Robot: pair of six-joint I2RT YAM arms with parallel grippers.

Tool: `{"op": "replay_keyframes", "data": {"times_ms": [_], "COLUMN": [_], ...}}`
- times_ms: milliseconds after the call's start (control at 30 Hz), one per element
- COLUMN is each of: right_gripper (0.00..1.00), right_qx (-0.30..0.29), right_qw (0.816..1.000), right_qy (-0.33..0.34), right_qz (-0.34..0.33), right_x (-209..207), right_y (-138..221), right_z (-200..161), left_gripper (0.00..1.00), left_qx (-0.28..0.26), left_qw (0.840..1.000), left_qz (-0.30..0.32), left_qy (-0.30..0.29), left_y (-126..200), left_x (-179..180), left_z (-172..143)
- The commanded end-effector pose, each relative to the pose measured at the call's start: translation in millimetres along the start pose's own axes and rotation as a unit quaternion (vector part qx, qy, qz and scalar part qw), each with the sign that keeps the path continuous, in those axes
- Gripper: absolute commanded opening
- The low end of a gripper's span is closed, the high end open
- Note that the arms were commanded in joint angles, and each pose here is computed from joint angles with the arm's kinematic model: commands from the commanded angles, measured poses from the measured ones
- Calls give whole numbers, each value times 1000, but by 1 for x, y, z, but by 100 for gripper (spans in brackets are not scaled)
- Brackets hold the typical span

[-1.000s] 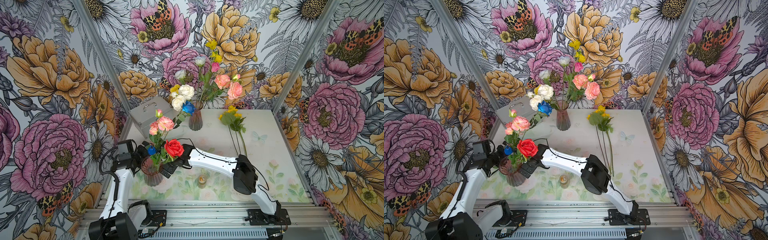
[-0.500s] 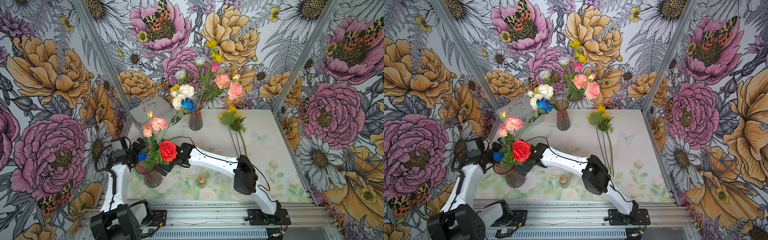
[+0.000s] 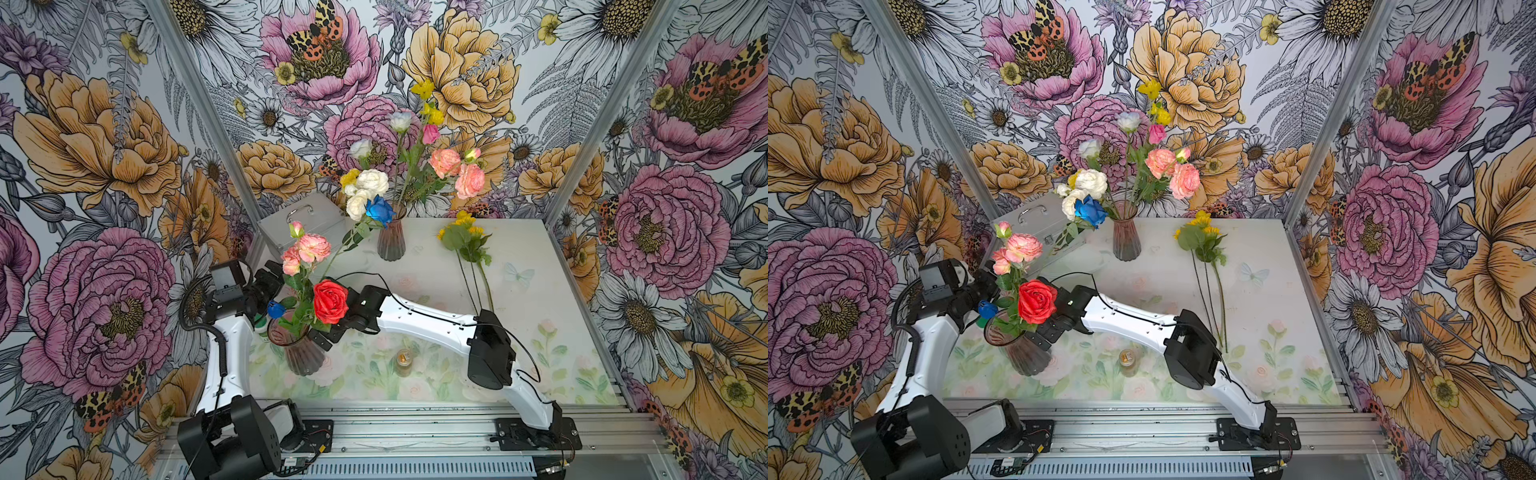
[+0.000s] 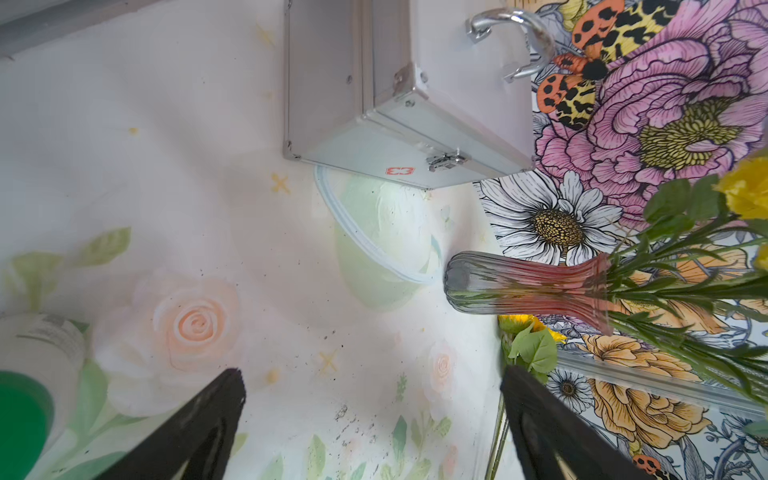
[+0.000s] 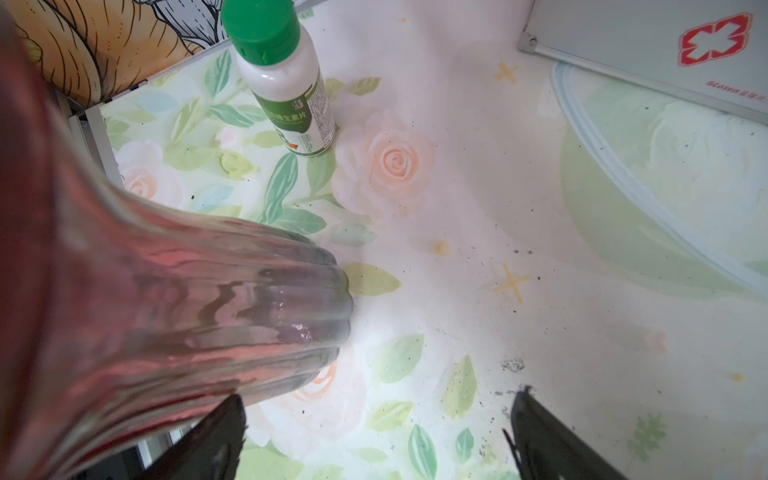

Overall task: Pick out yellow flowers from the vase
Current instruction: Move the vase to the center of the board.

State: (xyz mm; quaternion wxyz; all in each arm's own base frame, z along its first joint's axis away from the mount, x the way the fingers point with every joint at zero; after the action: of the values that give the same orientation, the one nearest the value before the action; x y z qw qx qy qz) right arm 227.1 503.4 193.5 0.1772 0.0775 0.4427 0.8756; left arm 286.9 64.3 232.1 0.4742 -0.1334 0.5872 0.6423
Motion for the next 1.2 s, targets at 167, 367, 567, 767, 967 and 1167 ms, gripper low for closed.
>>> {"op": "replay_keyframes", "data": {"times_ms": [167, 367, 567, 767, 967, 1167], "right_gripper": [99, 99, 100, 100, 100, 100], "right_qx": [-23, -18, -20, -11, -22, -90], "right_qw": [1000, 1000, 999, 999, 997, 994], "right_qy": [0, -2, -14, -39, -62, -69], "right_qz": [-6, -17, -25, -33, -37, 5], "right_x": [2, -1, -6, -16, -22, 0], "right_y": [12, 20, 28, 28, 31, 35], "right_z": [6, -3, -15, -38, -61, -74], "left_gripper": [99, 99, 99, 99, 99, 99], "left_qx": [-35, -67, -88, -106, -118, -118], "left_qw": [998, 993, 991, 987, 984, 981], "left_qz": [-30, -56, -73, -105, -118, -150], "left_qy": [-38, -77, -74, -64, -64, -36], "left_y": [14, 36, 50, 61, 69, 72], "left_x": [-24, -43, -43, -47, -54, -51], "left_z": [24, 30, 36, 38, 41, 48]}}
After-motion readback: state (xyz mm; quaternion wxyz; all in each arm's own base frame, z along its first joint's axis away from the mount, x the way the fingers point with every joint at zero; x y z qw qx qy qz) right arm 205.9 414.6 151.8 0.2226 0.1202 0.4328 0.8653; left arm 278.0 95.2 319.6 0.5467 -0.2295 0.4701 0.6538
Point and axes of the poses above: each gripper's point midway between its finger pads, its own y axis back along the fingers, its own x axis along the line the jaws close on, z = x × y, the point moved 6 cm from there along y, back along the fingers, and after that the axes turned 6 degrees about y, right-handed, at the moved point
